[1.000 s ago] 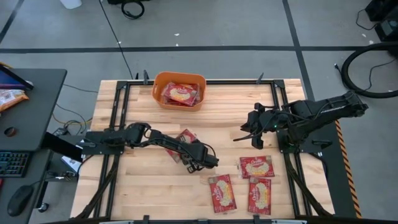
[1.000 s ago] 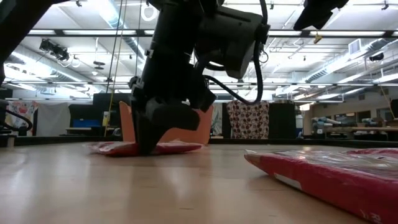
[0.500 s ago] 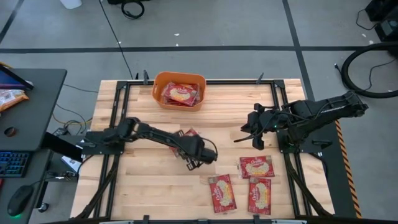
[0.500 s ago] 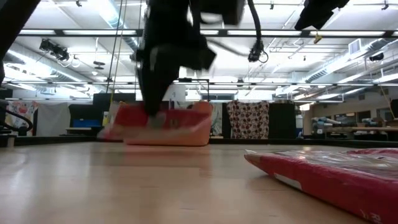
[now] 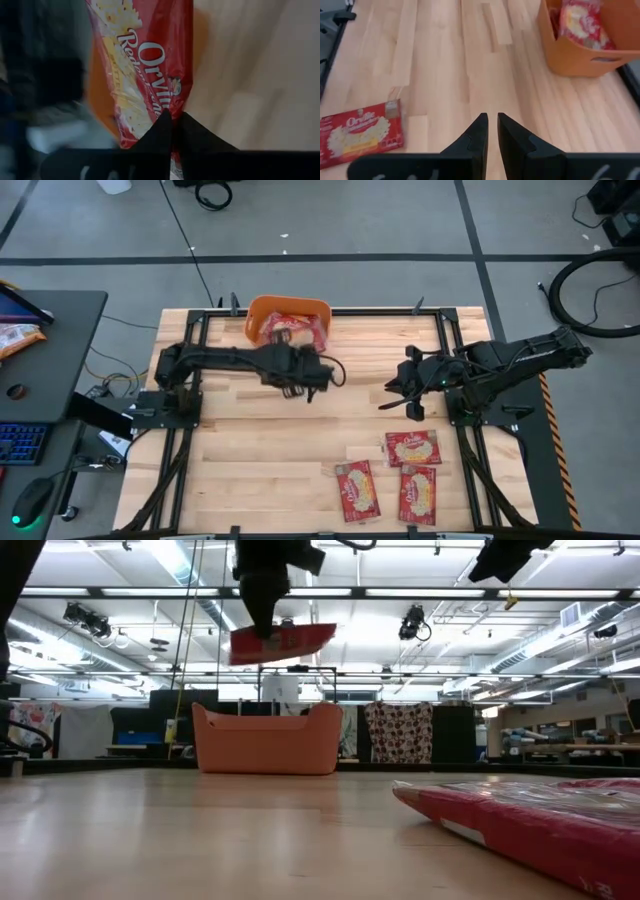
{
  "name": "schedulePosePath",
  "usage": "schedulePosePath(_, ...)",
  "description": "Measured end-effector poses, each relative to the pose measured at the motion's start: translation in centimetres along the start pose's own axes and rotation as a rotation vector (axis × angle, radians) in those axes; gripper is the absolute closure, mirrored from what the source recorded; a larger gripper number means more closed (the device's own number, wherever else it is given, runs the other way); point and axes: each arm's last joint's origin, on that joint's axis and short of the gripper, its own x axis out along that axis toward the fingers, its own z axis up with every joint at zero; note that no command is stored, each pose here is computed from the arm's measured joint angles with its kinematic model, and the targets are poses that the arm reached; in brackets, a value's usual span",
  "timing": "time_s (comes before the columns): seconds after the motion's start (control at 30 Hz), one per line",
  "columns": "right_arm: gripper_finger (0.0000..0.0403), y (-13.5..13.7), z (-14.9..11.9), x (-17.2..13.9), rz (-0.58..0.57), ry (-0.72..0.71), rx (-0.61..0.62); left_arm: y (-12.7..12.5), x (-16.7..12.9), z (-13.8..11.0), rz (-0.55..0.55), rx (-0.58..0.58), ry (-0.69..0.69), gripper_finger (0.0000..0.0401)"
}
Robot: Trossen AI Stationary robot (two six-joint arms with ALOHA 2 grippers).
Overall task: Sort popcorn bags into baskets
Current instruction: Put the red popcorn bag into the orange container
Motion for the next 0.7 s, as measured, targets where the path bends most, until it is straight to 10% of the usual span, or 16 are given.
schedulePosePath(0.2,0.0356,-0.2,0.1,0.0,-0.069,-0.023,-0.021,4.4,5.0,0.7,-0.026,0.246,0.084,0.0381)
schedulePosePath(0.7,0.0356,-2.5,0.7,0.3,-0.278,-0.070,0.107,10.5,15.6,-0.5,-0.275,0.388,0.010,0.0369)
